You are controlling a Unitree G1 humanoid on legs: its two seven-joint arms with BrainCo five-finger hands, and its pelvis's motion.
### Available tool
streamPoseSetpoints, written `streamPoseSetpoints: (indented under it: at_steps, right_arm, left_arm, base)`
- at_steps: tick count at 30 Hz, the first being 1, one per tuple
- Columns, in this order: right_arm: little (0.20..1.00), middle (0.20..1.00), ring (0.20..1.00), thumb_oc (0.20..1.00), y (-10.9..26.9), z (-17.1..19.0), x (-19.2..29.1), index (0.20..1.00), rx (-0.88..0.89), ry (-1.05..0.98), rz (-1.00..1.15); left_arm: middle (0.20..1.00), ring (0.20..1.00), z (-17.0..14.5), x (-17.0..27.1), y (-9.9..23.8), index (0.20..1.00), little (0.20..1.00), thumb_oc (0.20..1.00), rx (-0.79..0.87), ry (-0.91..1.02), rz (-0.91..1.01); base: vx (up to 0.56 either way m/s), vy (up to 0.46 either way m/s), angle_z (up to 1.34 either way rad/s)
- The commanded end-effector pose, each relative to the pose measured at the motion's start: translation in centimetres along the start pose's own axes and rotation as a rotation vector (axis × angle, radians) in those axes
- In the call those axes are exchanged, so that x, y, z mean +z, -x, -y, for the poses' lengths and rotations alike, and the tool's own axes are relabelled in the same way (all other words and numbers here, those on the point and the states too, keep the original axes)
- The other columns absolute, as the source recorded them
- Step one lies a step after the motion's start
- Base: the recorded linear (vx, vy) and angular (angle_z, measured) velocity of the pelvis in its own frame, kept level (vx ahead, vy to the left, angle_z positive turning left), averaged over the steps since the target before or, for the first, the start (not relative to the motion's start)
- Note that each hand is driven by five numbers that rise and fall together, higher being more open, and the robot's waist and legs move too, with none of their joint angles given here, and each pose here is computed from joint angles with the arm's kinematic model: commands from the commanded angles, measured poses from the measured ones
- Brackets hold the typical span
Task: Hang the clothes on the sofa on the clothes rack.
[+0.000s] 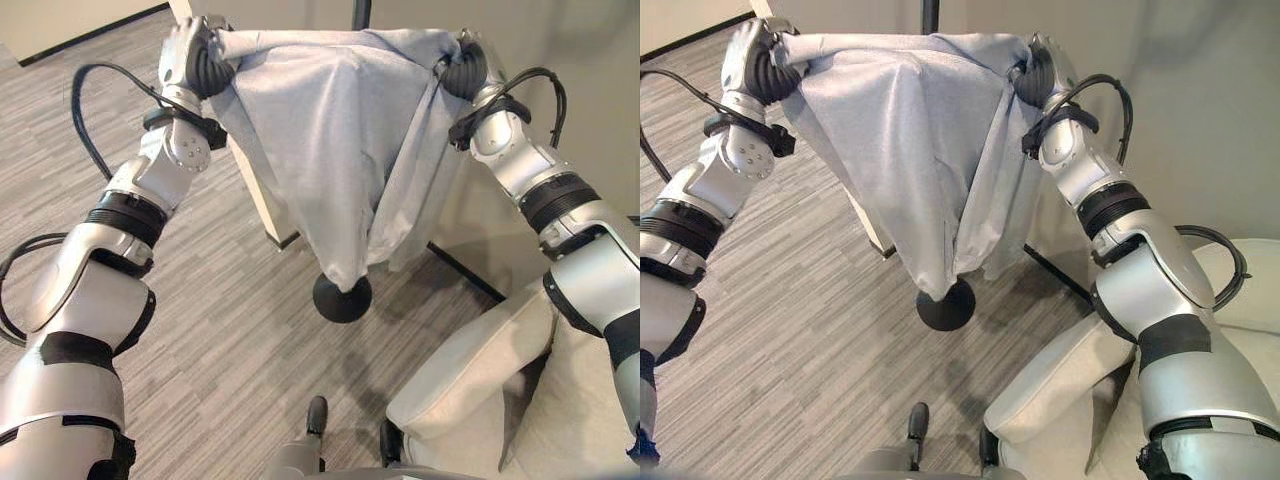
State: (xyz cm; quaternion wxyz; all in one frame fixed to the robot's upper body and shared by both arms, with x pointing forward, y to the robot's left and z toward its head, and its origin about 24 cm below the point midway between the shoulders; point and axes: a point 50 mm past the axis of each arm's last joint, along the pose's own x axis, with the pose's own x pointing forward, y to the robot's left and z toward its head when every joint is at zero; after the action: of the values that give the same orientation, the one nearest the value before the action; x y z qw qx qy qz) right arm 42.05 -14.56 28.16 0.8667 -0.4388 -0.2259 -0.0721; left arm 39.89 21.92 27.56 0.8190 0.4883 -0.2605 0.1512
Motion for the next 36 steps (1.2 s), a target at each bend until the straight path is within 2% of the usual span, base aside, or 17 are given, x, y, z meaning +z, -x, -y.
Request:
streamPoseSetpoints:
  at_steps: [1, 14, 15, 16, 17, 18, 27, 36]
  right_arm:
    - [0.200, 0.200, 0.200, 0.200, -0.7, 4.5, -1.4, 0.200, -0.138, 0.005, -0.067]
    - [0.200, 0.200, 0.200, 0.200, 3.0, 1.7, -4.2, 0.200, -0.115, -0.147, -0.051]
    - [0.457, 0.457, 0.457, 0.457, 3.9, 1.1, -4.6, 0.457, -0.108, -0.198, -0.048]
    - [1.000, 1.000, 1.000, 1.000, 4.2, 0.9, -4.8, 1.000, -0.102, -0.206, -0.046]
    - [1.000, 1.000, 1.000, 1.000, 4.2, 0.9, -4.8, 1.000, -0.102, -0.206, -0.047]
    - [1.000, 1.000, 1.000, 1.000, 5.5, 0.2, -4.9, 1.000, -0.093, -0.288, -0.023]
    - [1.000, 1.000, 1.000, 1.000, 8.1, 1.3, -4.4, 1.000, -0.163, -0.464, 0.080]
    - [1.000, 1.000, 1.000, 1.000, 12.8, 1.0, -7.2, 1.000, -0.130, -0.414, 0.038]
  left_arm:
    - [0.200, 0.200, -2.9, -2.2, -0.7, 0.200, 0.200, 0.200, 0.091, -0.026, -0.119]
    - [0.200, 0.200, 2.5, -2.7, 2.9, 0.200, 0.200, 0.200, 0.003, 0.164, -0.168]
    - [0.442, 0.442, 3.4, -2.4, 3.5, 0.442, 0.442, 0.442, 0.004, 0.240, -0.179]
    - [0.893, 0.893, 3.8, -2.5, 3.7, 0.893, 0.893, 0.893, -0.002, 0.257, -0.188]
    - [1.000, 1.000, 3.8, -2.5, 3.7, 1.000, 1.000, 1.000, -0.002, 0.257, -0.188]
    - [1.000, 1.000, 4.7, -2.0, 4.5, 1.000, 1.000, 1.000, 0.000, 0.340, -0.194]
    - [1.000, 1.000, 4.8, -1.8, 5.5, 1.000, 1.000, 1.000, 0.024, 0.424, -0.184]
    - [1.000, 1.000, 4.7, -4.1, 9.5, 1.000, 1.000, 1.000, 0.046, 0.467, -0.237]
  base:
    - [-0.02, 0.038, -0.02]
    - [-0.01, 0.032, -0.06]
    - [0.00, 0.026, -0.08]
    - [0.00, 0.026, -0.09]
    - [0.02, 0.029, -0.14]
    - [0.01, 0.024, -0.14]
    - [0.01, 0.013, -0.06]
    - [0.00, 0.000, -0.02]
